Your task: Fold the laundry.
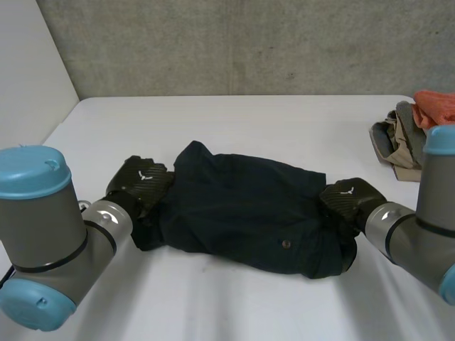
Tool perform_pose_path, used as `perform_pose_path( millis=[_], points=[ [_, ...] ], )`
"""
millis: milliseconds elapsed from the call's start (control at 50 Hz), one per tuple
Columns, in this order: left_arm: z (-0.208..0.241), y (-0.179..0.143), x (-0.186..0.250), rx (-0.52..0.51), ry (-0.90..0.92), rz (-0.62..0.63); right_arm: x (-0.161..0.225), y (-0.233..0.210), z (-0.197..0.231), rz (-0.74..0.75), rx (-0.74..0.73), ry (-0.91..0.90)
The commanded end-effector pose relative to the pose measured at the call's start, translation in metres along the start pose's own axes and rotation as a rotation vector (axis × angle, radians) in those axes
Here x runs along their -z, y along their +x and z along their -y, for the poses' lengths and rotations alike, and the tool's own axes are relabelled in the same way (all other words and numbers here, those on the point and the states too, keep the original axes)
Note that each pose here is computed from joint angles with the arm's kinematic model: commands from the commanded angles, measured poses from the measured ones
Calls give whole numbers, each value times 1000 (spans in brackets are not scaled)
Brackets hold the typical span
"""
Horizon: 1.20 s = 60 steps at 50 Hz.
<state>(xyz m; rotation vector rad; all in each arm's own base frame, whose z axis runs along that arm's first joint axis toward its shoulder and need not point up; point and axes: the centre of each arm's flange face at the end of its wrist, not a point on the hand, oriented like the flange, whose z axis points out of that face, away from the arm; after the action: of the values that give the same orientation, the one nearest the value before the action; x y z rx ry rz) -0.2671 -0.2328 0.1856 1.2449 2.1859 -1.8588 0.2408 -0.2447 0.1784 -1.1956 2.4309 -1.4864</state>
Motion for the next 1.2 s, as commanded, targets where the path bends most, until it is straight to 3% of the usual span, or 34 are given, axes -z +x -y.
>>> perform_pose_path(
  millis=[20,180,460,520,620,720,980,1120,1200],
  points=[
    [7,15,15,-35,-16,-32,24,16,21,-13,-132,-55],
    [1,28,51,-106,-156,-57,54,41,48,-27,-264,-158],
    [19,40,91,-150,-125,-78,50,48,65,18,-548,-316],
    [22,35,89,-148,-119,-56,53,34,62,87,-498,-352],
    [43,9,79,-84,-32,44,44,1,41,250,-220,-295],
    [63,-17,55,-10,82,101,34,-15,26,272,-45,-199],
    [35,8,-37,40,-34,-118,49,-28,40,165,57,152],
    [30,20,-59,44,-42,-175,89,-36,68,188,115,461],
    [30,32,-65,38,-29,-208,113,-33,87,205,61,608]
  ],
)
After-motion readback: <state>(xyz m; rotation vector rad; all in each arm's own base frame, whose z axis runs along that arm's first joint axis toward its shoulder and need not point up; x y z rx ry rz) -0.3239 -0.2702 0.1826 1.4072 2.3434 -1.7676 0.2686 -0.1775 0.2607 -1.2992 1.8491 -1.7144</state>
